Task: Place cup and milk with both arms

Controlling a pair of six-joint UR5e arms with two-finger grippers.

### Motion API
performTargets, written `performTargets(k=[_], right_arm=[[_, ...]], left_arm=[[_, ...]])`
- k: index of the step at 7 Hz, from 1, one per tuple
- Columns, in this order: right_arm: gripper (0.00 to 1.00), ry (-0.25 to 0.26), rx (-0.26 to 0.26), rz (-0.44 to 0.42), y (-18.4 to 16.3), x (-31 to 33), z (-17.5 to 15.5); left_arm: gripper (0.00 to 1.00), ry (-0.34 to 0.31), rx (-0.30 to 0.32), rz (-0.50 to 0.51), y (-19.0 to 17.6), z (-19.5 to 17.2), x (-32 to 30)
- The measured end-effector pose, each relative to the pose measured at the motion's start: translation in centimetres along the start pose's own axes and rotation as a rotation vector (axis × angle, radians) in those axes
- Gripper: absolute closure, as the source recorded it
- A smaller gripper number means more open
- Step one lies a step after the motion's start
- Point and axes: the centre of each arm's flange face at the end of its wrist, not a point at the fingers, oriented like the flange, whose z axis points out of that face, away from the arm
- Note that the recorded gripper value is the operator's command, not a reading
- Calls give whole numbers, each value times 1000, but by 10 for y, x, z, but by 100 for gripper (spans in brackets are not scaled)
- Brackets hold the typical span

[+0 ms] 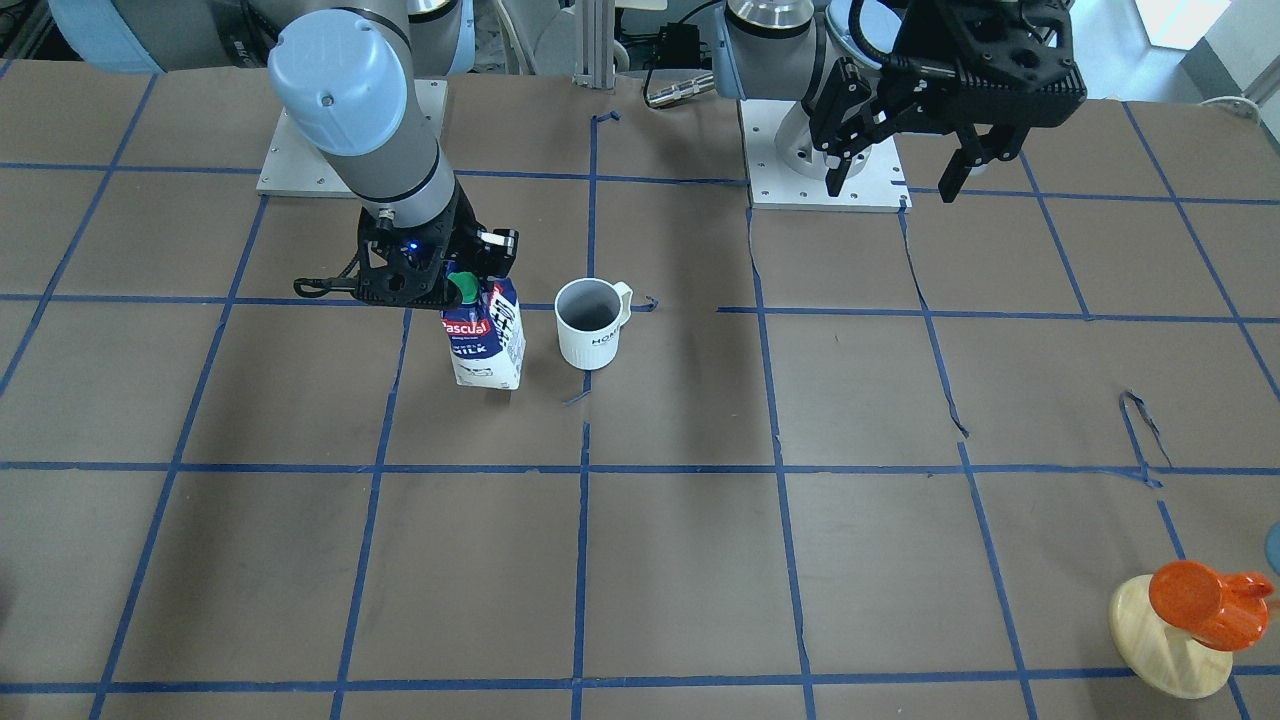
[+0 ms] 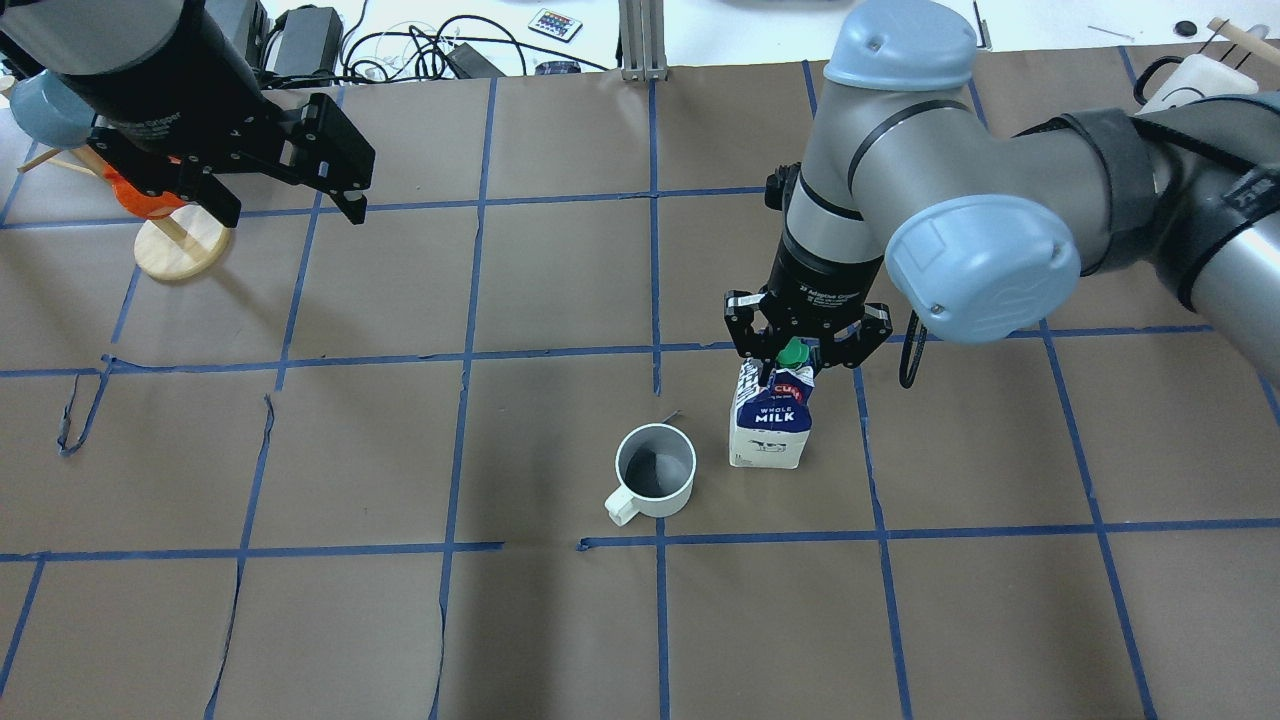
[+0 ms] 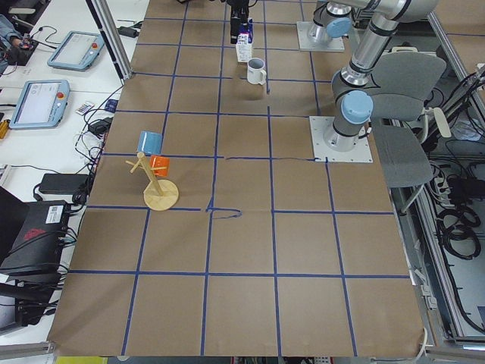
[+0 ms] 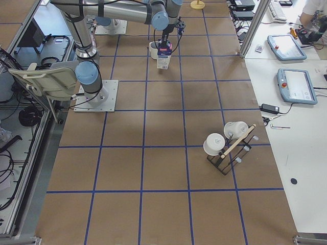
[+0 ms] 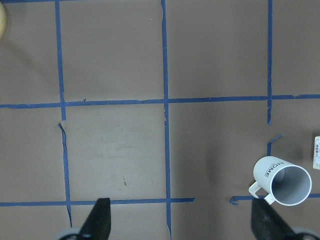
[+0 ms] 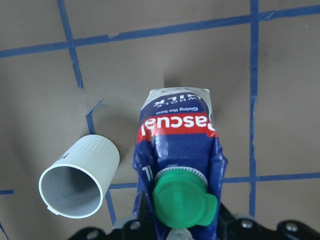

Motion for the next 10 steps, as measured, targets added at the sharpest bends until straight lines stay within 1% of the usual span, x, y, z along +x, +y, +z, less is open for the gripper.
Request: performTargets(k=[1, 2, 3, 5, 6, 7, 8, 9, 10], right_arm=[[91, 7, -12, -12, 6, -5, 8], [87, 12, -20, -27, 11, -9, 13], [84, 12, -14, -41, 13, -13, 16], [82, 1, 14, -58, 12, -17, 14], [79, -4, 20, -66, 13, -20, 15], [73, -7, 32, -79, 14, -26, 16], [68, -7, 42, -89, 15, -31, 18], [58, -3, 47, -93, 15, -32, 18], [49, 0, 48, -93, 15, -32, 18]], left_arm=[[0, 0, -1, -6, 0, 1, -2], [0, 8, 12, -18, -1, -3, 0], [0, 17, 22, -31, 0, -7, 5], [0, 28, 50, -41, -2, -12, 10], [0, 38, 68, -46, 3, -17, 13], [0, 46, 82, -55, 7, -22, 13], [0, 29, 71, -60, 7, -14, 9], [0, 4, 74, -63, -1, 2, 5], [0, -8, 109, -62, -9, 11, 3]])
